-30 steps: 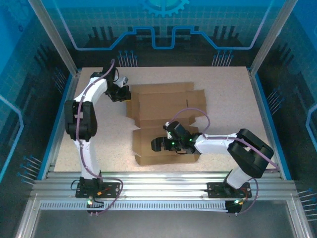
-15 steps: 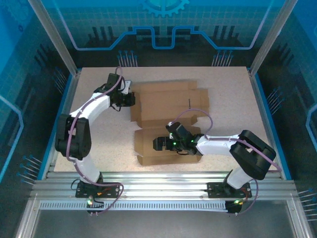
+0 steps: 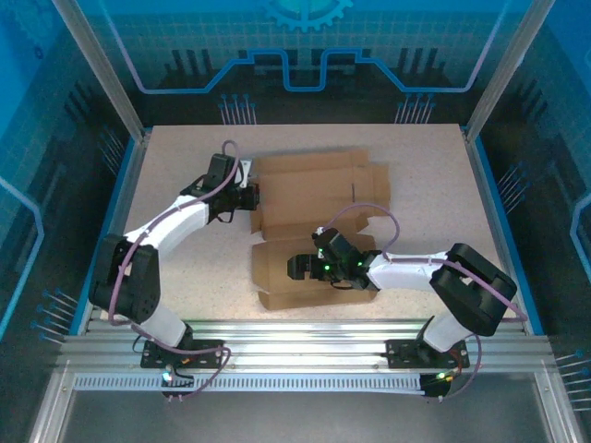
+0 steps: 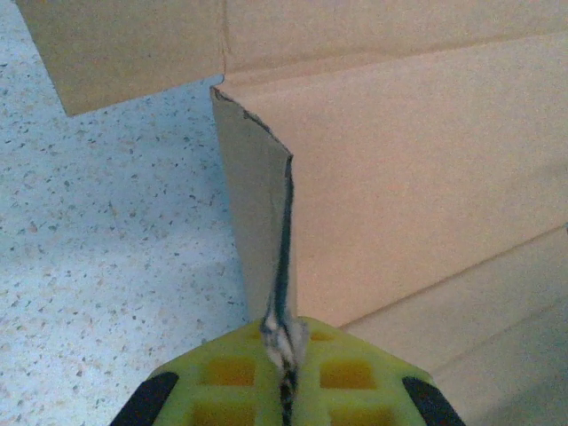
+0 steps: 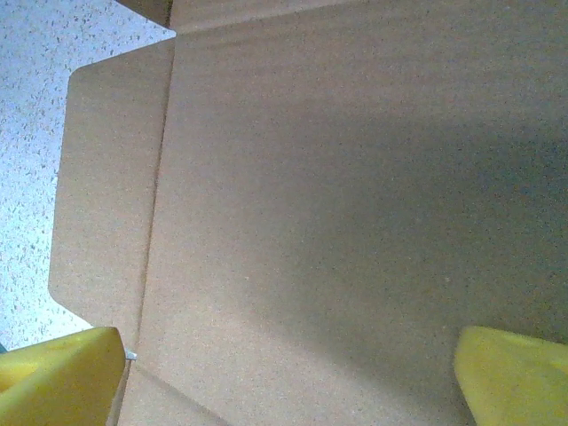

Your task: Fold the paper box

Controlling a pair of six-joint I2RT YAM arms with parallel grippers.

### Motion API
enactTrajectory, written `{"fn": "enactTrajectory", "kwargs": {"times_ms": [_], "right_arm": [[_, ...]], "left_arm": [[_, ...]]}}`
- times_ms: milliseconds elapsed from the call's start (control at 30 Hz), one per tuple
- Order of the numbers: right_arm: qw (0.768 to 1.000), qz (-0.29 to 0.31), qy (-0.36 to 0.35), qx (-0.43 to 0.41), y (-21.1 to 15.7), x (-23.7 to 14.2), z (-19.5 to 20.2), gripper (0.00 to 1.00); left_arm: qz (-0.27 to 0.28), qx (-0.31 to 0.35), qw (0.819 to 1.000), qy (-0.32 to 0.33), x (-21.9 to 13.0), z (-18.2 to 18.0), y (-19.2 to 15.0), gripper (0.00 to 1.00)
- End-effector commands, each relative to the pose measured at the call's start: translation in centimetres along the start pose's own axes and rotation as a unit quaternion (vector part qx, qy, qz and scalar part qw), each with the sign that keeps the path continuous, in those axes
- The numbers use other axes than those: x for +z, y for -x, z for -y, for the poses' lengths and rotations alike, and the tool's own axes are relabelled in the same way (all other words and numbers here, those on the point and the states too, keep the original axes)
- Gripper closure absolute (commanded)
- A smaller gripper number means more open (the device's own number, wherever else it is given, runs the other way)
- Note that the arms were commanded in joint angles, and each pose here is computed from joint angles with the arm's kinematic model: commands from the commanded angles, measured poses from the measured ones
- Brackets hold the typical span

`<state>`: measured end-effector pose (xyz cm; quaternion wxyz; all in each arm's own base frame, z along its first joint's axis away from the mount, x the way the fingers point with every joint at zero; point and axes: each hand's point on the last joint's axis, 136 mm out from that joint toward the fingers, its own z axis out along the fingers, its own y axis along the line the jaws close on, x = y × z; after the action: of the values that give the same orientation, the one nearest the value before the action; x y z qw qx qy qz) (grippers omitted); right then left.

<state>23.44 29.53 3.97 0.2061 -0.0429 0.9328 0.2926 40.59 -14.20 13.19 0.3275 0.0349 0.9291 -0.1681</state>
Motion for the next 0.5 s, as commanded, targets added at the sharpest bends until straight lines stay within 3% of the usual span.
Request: {"fn": "enactTrajectory", "kwargs": {"times_ms": [0,467], "right_arm": [[0.996,-0.035,-0.078,0.021,-2.8,0.3,4.5,0.02],[0.996,-0.029,-0.084,0.025,-3.1,0.7,4.4,0.01]], "left_arm": [[-0.112,-0.021,0.993,0.025,0.1,-0.9,-7.7,0.99],[-0.098,-0.022,0.995,0.028,-1.6,0.8,-11.9,0.99]]}}
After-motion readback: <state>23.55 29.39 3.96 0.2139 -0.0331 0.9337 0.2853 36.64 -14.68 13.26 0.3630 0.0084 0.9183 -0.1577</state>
